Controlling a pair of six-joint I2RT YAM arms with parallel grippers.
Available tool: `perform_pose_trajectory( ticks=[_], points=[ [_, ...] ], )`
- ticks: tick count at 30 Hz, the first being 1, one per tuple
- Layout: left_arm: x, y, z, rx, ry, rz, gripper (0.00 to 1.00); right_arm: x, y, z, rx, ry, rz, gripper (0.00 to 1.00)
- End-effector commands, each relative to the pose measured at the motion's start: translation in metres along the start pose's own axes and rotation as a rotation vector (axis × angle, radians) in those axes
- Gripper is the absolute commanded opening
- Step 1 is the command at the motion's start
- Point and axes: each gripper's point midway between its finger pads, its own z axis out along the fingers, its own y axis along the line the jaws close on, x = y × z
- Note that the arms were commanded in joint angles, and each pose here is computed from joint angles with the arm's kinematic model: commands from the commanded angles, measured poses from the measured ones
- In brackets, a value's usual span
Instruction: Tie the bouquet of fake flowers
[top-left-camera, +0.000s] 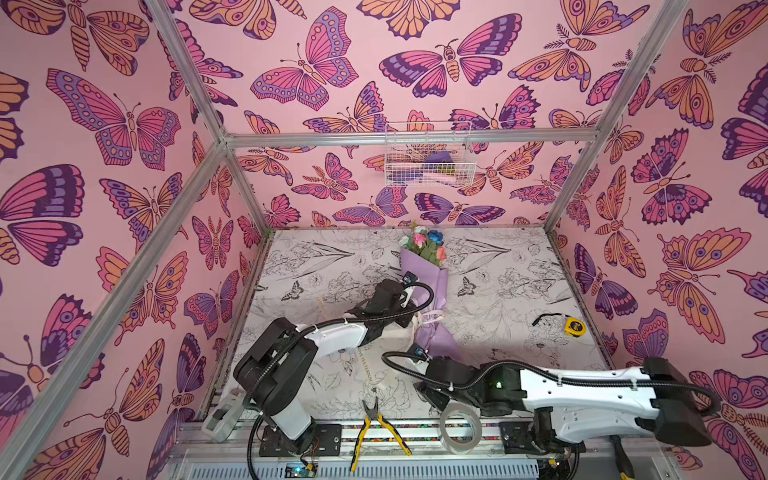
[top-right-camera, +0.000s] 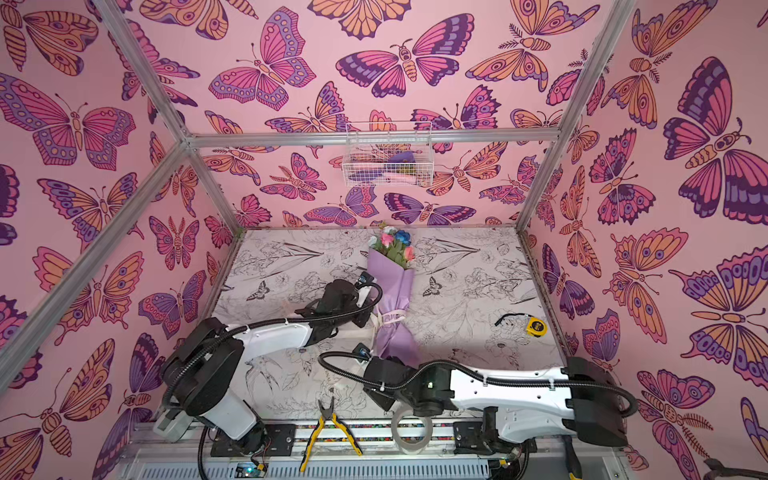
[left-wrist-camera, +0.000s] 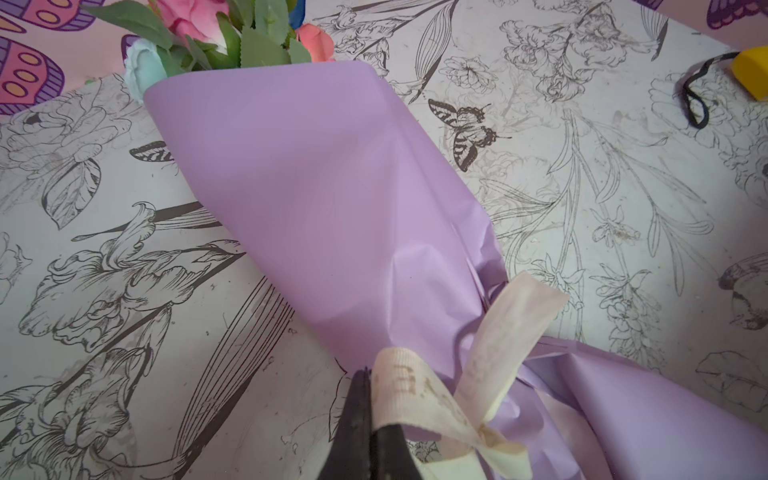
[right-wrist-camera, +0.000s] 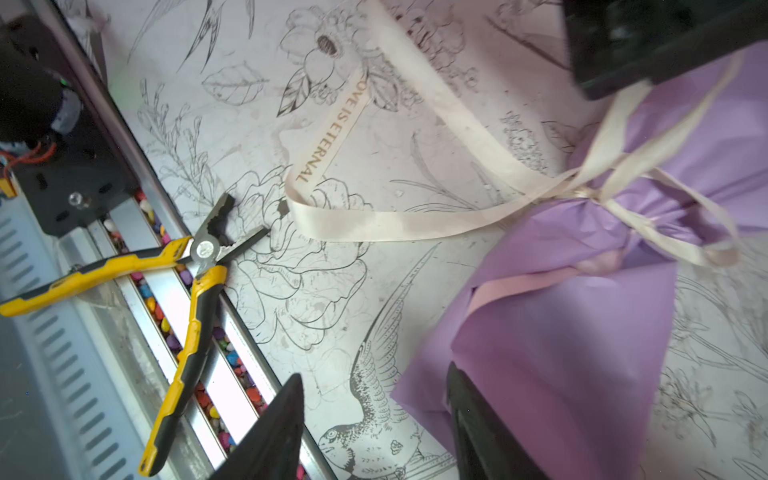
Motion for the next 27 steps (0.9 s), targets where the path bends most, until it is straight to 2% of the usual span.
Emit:
perform_pose_trajectory(
  ticks=[1, 13, 22, 27],
  points=[
    [0.015, -0.003, 0.007, 0.042, 0.066, -0.069, 0.00, -0.023, 0.028, 0.008, -0.094, -0.020, -0.120, 0.55],
    [0.021, -0.001, 0.012, 0.053, 0.084, -0.090, 0.00, -0.018, 0.043, 0.081, -0.036, 0.156, -0.294, 0.51],
    [0.023, -0.001, 0.011, 0.064, 0.087, -0.097, 0.00, -0.015, 0.042, 0.111, 0.010, 0.199, -0.351, 0.52],
    [0.024, -0.001, 0.013, 0.070, 0.091, -0.101, 0.00, -0.014, 0.048, 0.121, -0.010, 0.204, -0.366, 0.52]
  ],
)
